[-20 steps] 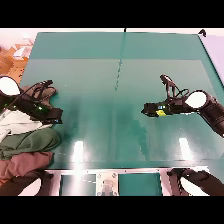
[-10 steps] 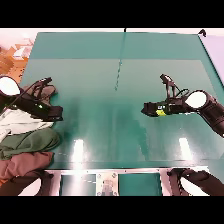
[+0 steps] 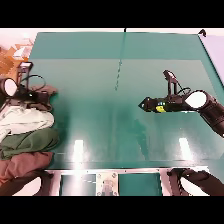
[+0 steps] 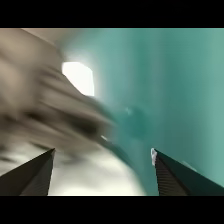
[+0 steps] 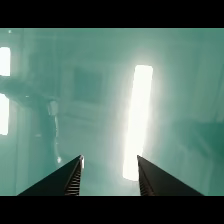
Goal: Fold the shirts.
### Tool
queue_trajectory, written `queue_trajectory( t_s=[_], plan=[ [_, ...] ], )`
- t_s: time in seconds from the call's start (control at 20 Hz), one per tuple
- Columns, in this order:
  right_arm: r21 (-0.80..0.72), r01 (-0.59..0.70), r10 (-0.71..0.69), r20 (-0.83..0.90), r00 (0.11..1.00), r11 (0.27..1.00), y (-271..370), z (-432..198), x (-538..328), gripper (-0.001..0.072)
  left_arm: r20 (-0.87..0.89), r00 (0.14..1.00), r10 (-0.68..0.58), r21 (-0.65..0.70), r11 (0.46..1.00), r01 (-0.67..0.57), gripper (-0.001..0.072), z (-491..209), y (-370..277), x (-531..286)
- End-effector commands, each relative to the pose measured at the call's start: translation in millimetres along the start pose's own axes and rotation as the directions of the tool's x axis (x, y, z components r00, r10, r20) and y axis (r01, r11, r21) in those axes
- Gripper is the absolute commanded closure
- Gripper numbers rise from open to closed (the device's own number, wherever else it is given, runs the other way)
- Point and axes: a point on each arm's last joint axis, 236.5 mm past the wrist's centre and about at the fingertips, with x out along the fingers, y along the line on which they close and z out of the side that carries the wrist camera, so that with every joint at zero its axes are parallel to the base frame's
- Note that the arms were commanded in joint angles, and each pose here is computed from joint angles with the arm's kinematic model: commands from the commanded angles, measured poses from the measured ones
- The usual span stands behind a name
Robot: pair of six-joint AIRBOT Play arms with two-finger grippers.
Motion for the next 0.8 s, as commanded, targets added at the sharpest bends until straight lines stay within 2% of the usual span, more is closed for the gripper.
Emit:
queue_trajectory(
  t_s=[0.0,0.05,0.2,0.3,0.35,0.45,0.65,0.7,0.75],
  plan=[
    [0.002,0.002,-0.002,0.069,0.998,1.000,-1,16,-1,0.0280,0.079,0.981,0.179,-0.007,0.984,-0.179,0.0003,23,81,29],
    [0.002,0.002,-0.002,0.079,0.997,1.000,-1,19,-1,0.0280,0.048,0.981,0.186,-0.005,0.983,-0.186,0.0004,15,92,43],
    [0.002,0.002,-0.002,0.096,0.995,1.000,-1,23,-1,0.0280,-0.059,0.985,0.163,0.127,0.980,-0.155,0.0005,-14,95,92],
    [0.002,0.002,-0.002,0.099,0.995,1.000,-1,23,-1,0.0282,-0.032,0.989,0.143,0.127,0.982,-0.138,0.0007,-10,90,116],
    [0.003,0.001,-0.002,0.099,0.995,1.000,-1,23,-1,0.0282,-0.004,0.990,0.141,0.127,0.982,-0.140,0.0131,-4,90,122],
    [0.004,0.000,0.000,0.098,0.995,1.000,0,23,-1,0.0286,0.037,0.989,0.146,0.128,0.980,-0.149,0.0677,9,91,121],
    [0.007,-0.002,0.002,0.077,0.997,1.000,0,20,-3,0.0429,0.076,0.987,0.143,0.107,0.983,-0.151,0.0687,59,86,72],
    [0.015,-0.007,0.006,0.055,0.998,1.000,1,17,-6,0.0525,0.101,0.987,0.126,0.106,0.985,-0.137,0.0688,79,77,48],
    [0.022,-0.005,0.004,0.035,0.999,1.000,-1,17,-11,0.0579,0.144,0.986,0.089,0.120,0.987,-0.107,0.0687,103,59,15]
  ],
)
